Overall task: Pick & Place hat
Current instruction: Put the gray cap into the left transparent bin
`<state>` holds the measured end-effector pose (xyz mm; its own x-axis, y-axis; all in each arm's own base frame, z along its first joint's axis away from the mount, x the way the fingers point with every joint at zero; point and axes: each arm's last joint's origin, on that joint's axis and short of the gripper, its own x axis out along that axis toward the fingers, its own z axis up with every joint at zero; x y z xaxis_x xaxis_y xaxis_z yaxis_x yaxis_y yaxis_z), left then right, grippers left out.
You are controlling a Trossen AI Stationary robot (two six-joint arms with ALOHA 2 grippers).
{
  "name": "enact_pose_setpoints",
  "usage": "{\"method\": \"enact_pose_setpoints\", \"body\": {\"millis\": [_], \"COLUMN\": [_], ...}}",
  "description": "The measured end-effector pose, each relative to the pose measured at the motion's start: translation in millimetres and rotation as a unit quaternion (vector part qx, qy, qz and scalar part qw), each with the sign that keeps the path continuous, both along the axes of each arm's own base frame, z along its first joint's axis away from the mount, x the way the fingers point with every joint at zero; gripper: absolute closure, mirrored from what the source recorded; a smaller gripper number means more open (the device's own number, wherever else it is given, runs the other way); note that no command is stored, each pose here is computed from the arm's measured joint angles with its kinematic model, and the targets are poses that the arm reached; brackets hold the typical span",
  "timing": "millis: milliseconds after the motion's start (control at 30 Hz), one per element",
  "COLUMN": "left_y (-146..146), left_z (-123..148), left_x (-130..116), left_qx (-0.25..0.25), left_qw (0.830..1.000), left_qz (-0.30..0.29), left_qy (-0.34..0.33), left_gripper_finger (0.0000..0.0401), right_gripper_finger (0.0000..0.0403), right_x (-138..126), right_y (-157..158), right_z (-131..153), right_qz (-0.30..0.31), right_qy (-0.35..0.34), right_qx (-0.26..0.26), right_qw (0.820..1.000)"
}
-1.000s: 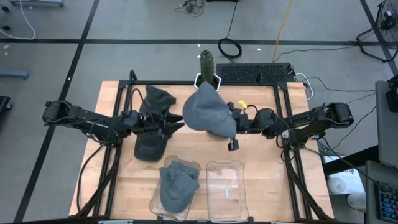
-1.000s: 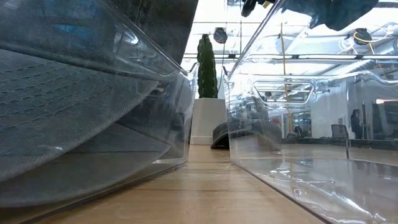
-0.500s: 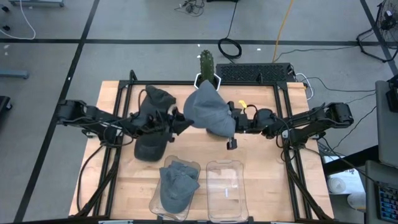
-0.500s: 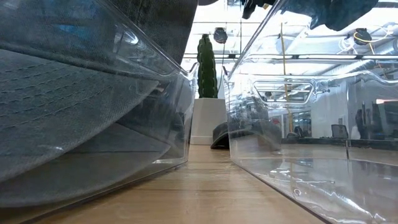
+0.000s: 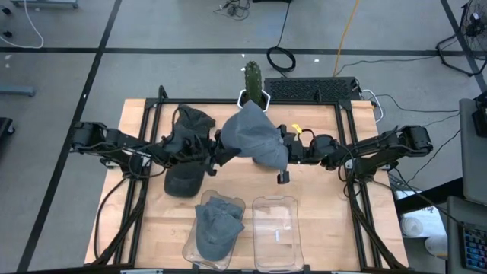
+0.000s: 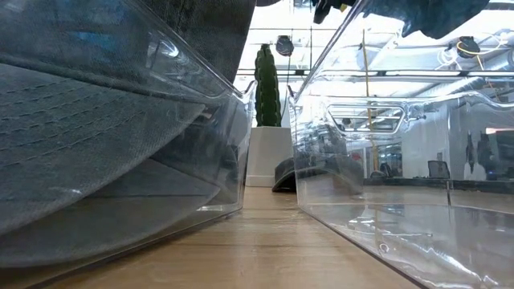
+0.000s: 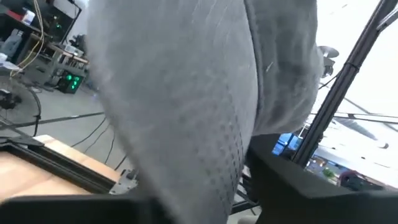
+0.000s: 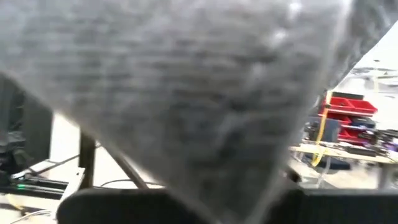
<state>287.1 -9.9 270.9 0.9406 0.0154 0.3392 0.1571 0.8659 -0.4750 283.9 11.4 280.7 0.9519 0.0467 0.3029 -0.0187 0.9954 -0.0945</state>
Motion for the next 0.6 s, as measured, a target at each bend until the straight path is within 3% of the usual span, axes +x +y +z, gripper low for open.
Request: {"method": "enact_pose_setpoints", "body": {"millis": [133, 333, 467, 600], "left_y": [-5, -13, -20, -38], "left_z": [2, 22, 49, 65], "left_x": [-1, -21, -54, -82], "left_qx": [0.016, 0.034, 0.045, 0.052], "left_qw": [1.0, 0.999, 0.996, 0.986], "left_qz": [-0.023, -0.009, 0.082, 0.157], "left_qy": [-0.009, 0.001, 0.003, 0.006], "left_gripper_finger": [0.0376, 0.0391, 0.0391, 0.0391], "right_gripper_finger": [0.0379, 0.0341, 0.0322, 0.0308], "right_x": [1, 2, -1, -10], "right_y": [-2, -4, -6, -5], "right_z": [-3, -9, -21, -18], "right_qz": [-0.035, -0.068, -0.079, -0.068], "right_qy": [0.016, 0.062, 0.138, 0.17], "right_qx": [0.003, 0.007, 0.042, 0.044], "right_qw": [0.999, 0.996, 0.986, 0.982]}}
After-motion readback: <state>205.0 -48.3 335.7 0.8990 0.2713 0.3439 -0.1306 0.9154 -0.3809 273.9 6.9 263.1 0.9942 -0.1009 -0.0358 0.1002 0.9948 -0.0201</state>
